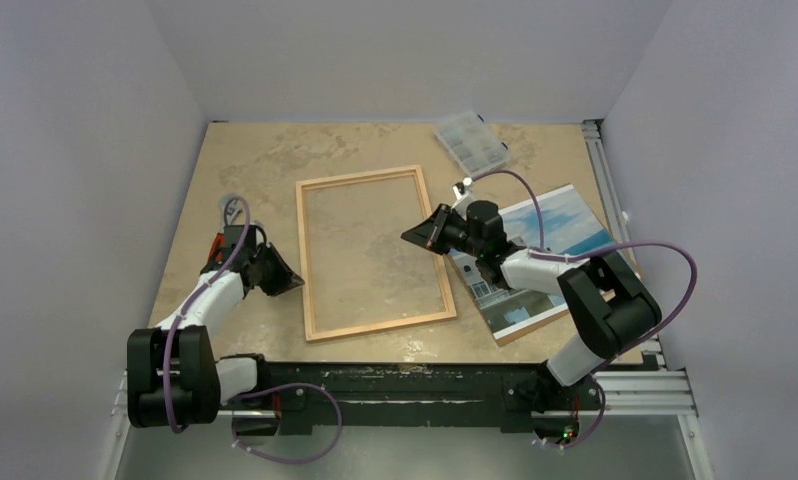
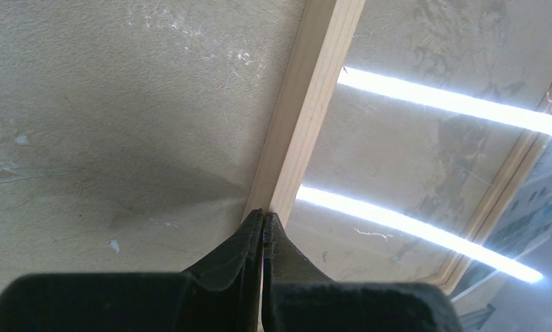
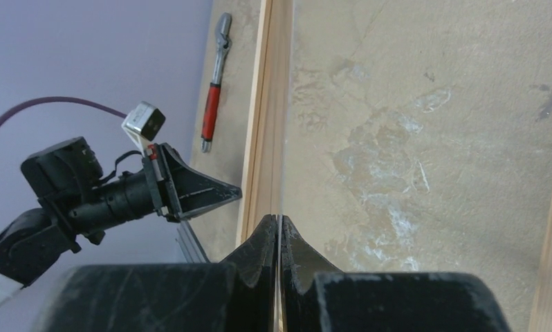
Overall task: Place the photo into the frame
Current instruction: Place the photo frame item in the photo frame.
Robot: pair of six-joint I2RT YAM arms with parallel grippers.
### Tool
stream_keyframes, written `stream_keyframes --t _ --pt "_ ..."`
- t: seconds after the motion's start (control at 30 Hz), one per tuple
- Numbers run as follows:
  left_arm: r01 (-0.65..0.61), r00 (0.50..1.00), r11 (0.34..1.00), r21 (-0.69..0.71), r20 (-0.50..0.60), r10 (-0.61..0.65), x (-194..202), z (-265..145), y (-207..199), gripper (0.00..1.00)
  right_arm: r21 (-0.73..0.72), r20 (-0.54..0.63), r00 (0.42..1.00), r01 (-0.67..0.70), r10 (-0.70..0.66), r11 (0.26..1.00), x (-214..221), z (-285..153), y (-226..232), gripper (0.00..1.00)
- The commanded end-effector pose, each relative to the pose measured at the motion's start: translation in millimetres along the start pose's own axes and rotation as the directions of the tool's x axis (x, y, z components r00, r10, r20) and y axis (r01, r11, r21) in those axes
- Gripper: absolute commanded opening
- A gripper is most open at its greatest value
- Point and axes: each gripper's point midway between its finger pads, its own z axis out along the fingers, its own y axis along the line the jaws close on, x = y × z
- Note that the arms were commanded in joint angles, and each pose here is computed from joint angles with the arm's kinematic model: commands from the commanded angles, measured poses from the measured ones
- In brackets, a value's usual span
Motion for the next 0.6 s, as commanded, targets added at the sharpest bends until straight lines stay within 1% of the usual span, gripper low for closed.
stream_keyframes --t 0.0,0.23,0.57 --pt "-0.026 0.999 0.999 -0.034 -0.022 0.026 4.5 3.1 7.8 0.00 -0.001 -0.031 0.996 0.080 -0.080 0.997 2.4 4.7 3.1 0.00" --pt "-0.025 0.999 0.999 -0.036 -0.023 0.024 4.8 3.1 8.2 0.00 0.032 -0.069 0.993 0.102 -0.100 0.994 9.3 7.2 -9.6 0.16" --pt "-0.025 0.999 0.999 -0.038 -0.024 0.024 5.1 3.0 8.5 0.00 0.050 -0.112 0.989 0.106 -0.100 0.993 14.9 12.0 -16.2 0.31"
